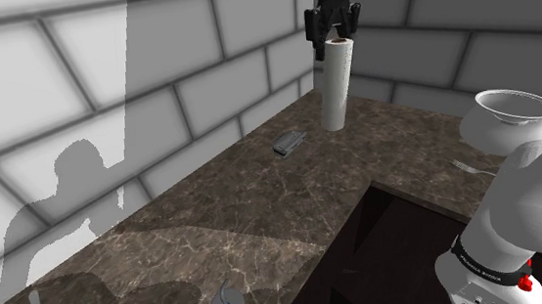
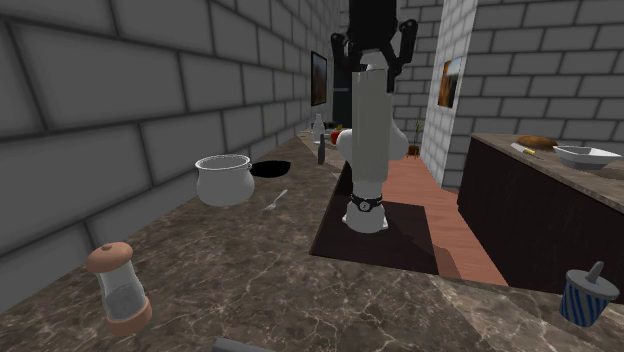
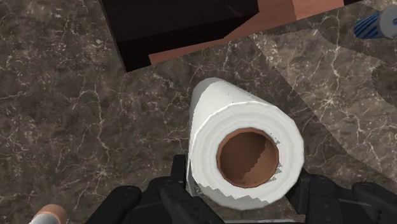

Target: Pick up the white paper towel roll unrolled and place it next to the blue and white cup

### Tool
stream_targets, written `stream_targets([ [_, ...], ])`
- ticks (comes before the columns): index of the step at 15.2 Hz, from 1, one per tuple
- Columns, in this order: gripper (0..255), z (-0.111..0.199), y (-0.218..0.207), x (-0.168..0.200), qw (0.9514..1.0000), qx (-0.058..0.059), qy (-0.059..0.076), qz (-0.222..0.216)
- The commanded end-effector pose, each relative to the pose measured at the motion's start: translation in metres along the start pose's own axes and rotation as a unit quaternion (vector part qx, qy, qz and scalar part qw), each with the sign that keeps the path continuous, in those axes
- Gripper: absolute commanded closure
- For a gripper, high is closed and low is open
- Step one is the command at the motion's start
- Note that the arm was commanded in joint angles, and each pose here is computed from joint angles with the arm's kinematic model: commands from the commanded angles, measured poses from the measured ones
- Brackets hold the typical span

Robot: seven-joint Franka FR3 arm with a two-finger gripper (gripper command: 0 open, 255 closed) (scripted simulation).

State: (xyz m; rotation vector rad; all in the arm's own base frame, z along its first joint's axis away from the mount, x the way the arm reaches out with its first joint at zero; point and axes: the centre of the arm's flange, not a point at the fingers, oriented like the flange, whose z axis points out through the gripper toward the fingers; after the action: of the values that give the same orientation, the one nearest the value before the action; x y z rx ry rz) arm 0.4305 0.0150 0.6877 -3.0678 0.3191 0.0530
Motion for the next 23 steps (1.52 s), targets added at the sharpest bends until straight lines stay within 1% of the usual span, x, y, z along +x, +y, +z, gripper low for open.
stream_targets([
  [1, 255, 0.001, -0.026, -0.004, 1.0000, 0.000, 0.000, 0.001],
  [23, 255, 0.018, -0.309, -0.065, 1.0000, 0.000, 0.000, 0.001],
])
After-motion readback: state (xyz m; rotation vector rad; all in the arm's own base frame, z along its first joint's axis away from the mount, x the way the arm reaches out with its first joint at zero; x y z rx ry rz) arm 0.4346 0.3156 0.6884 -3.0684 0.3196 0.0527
